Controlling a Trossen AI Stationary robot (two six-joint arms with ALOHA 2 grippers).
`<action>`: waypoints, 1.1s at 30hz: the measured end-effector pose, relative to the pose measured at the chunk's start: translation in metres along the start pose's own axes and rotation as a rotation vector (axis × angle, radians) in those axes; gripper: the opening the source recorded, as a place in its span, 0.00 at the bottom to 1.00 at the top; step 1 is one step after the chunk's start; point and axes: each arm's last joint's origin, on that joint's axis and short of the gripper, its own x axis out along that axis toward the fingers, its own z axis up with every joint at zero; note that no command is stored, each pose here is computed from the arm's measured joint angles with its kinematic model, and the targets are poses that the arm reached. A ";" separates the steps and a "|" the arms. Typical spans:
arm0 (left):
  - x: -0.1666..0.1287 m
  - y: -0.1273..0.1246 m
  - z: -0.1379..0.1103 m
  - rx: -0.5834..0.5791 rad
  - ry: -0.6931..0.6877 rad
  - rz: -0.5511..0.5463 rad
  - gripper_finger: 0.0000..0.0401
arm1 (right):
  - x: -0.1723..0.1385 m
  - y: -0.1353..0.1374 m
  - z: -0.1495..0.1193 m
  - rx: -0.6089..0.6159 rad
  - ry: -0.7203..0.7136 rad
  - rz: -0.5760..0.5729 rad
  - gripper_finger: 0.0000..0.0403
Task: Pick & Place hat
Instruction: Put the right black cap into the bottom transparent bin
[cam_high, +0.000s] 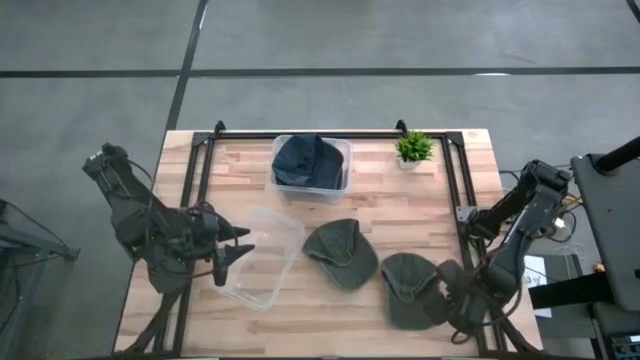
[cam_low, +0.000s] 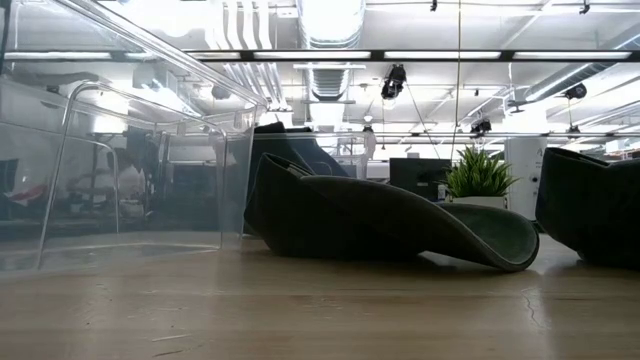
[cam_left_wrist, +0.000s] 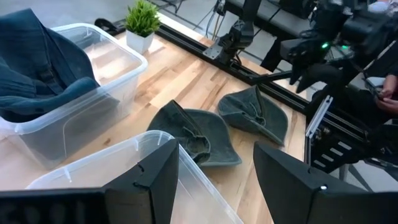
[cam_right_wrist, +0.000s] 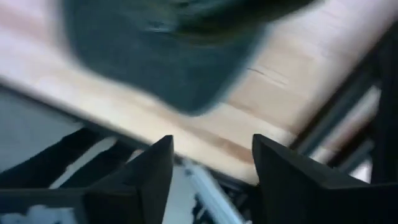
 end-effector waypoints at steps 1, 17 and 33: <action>0.001 -0.001 -0.001 0.002 0.002 0.001 0.50 | 0.007 -0.004 0.002 0.029 -0.005 -0.025 0.55; 0.001 -0.002 -0.002 0.006 0.023 -0.007 0.50 | 0.086 -0.025 0.022 0.134 0.011 0.059 0.60; 0.001 -0.002 -0.002 0.007 0.022 -0.006 0.50 | 0.113 -0.035 0.034 0.131 0.022 0.134 0.39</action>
